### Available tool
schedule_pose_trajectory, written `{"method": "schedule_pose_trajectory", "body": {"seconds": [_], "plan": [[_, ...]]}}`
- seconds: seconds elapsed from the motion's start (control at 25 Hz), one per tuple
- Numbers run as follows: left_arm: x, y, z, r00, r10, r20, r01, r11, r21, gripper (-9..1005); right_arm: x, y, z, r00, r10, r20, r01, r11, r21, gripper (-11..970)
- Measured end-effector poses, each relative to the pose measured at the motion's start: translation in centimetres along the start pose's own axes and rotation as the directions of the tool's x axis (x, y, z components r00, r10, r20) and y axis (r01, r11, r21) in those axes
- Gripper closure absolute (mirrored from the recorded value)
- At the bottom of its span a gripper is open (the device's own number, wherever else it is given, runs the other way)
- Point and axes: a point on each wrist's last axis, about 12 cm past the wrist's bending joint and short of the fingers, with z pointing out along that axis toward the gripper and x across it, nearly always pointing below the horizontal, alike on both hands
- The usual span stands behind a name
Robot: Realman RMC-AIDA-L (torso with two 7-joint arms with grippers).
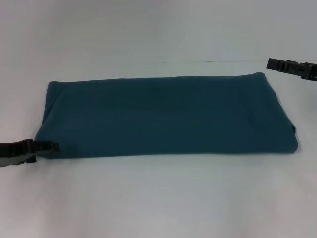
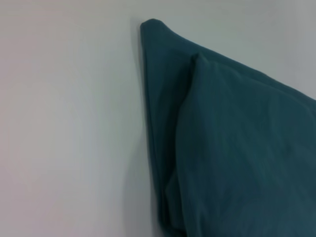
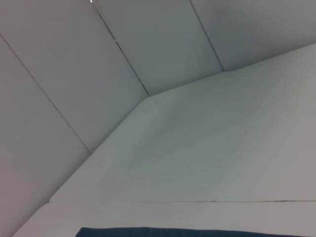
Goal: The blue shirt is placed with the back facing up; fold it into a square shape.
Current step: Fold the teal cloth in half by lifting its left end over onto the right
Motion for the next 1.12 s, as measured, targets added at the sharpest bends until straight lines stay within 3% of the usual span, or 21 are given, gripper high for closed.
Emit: {"method": "schedule_pose_trajectory", "body": {"seconds": [1.12], "plan": [[-1.3, -1.4, 1.2, 0.998, 0.059, -0.012, -0.059, 0.998, -0.015, 156, -0.1, -0.1, -0.2, 1.0, 0.01, 0.001, -0.01, 1.0, 0.004, 50]]}}
